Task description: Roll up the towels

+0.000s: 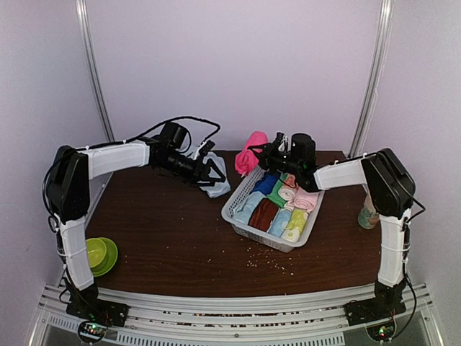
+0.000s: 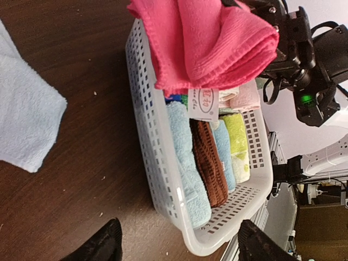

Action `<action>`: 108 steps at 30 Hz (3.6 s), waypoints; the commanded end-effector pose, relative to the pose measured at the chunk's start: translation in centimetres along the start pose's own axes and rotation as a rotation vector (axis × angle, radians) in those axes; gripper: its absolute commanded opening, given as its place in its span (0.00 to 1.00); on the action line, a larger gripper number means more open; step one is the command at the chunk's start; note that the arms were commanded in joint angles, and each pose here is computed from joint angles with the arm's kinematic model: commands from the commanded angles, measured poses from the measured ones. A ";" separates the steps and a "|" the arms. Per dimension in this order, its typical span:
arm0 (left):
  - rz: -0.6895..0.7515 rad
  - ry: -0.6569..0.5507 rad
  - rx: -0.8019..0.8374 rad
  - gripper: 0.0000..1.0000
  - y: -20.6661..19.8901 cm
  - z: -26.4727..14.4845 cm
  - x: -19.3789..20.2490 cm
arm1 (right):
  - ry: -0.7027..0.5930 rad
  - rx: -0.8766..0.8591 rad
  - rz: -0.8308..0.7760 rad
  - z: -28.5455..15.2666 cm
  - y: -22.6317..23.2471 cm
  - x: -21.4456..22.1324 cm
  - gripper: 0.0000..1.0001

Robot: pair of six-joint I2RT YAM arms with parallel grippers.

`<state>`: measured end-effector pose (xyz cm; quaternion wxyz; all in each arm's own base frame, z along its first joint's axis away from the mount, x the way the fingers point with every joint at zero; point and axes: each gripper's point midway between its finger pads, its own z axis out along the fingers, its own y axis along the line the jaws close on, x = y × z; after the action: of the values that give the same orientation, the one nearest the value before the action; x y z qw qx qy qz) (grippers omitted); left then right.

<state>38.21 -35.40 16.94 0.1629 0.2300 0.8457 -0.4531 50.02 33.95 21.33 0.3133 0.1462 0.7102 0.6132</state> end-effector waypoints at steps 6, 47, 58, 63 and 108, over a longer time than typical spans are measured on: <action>0.048 -0.016 0.001 0.75 1.4 -2.0 1.1 | -0.028 0.131 -0.009 -1.9 -4.1 0.6 0.00; 0.011 -0.023 -0.086 0.76 4.1 -2.0 1.0 | -0.146 0.580 -0.104 -5.5 -5.3 -1.4 0.99; 0.020 -0.031 -0.102 0.76 3.8 -2.6 0.5 | -0.170 0.594 -0.170 -6.8 -1.2 -1.7 1.00; 0.030 -0.035 -0.106 0.76 3.6 -2.8 0.3 | -0.202 0.593 -0.235 -7.6 1.1 -2.4 1.00; 0.073 -0.042 -0.157 0.76 4.0 -3.6 0.9 | -0.086 0.515 -0.476 -2.2 3.9 -0.1 1.00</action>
<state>38.60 -30.33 14.30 0.1892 0.2287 0.8754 -0.3815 49.41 31.41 26.11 0.4314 0.1034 0.8413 0.3089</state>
